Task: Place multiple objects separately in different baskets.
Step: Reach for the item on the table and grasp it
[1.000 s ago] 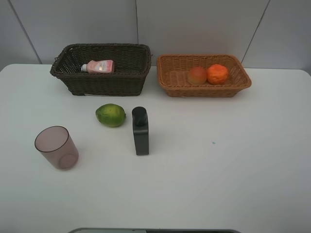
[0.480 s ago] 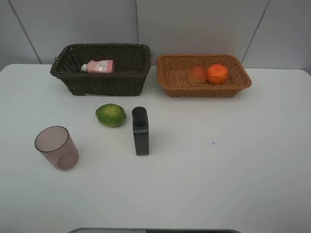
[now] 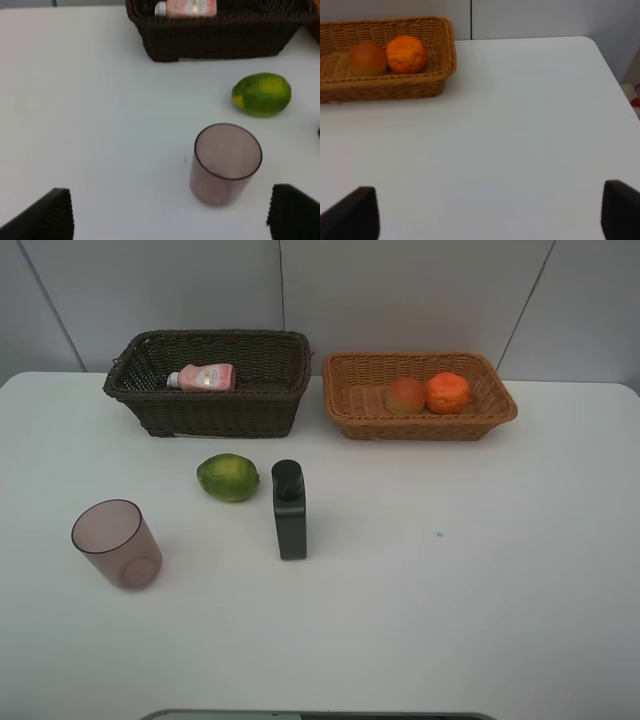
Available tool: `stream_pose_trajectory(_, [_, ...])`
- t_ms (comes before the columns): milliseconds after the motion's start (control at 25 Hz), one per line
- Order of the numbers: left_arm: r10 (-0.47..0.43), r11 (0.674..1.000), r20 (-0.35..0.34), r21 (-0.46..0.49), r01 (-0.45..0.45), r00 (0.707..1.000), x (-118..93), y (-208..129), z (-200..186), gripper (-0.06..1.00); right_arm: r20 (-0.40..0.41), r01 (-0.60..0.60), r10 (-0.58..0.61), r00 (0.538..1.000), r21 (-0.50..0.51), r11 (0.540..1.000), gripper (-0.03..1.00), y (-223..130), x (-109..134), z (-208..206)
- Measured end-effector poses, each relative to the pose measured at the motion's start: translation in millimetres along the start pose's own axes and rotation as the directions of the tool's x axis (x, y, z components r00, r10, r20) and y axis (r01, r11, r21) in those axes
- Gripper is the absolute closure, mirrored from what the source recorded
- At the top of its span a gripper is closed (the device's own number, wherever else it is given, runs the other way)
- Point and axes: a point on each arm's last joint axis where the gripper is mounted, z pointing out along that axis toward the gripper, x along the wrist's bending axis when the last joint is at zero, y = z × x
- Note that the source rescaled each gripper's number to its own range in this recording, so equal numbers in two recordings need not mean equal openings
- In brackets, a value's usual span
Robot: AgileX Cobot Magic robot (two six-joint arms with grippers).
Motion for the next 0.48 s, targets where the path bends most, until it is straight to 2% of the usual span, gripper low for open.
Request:
stream_pose_trajectory(160, [0.017, 0.984, -0.017, 0.179, -0.014, 1.000, 3, 23, 28, -0.04, 0.000, 0.000, 0.000, 1.000, 0.000, 1.000, 0.08, 0, 0, 0])
stream_pose_trajectory(240, [0.023, 0.961, -0.014, 0.274, -0.018, 1.000, 3, 36, 47, -0.04, 0.000, 0.000, 0.000, 1.000, 0.000, 1.000, 0.08, 0, 0, 0])
stream_pose_trajectory(400, [0.028, 0.884, -0.013, 0.467, -0.019, 1.000, 4, 57, 91, -0.04, 0.000, 0.000, 0.000, 1.000, 0.000, 1.000, 0.08, 0, 0, 0])
stream_pose_trajectory(480, [0.039, 0.829, -0.004, 0.558, -0.030, 0.999, 4, 65, 116, -0.04, 0.000, 0.000, 0.000, 1.000, 0.000, 1.000, 0.08, 0, 0, 0])
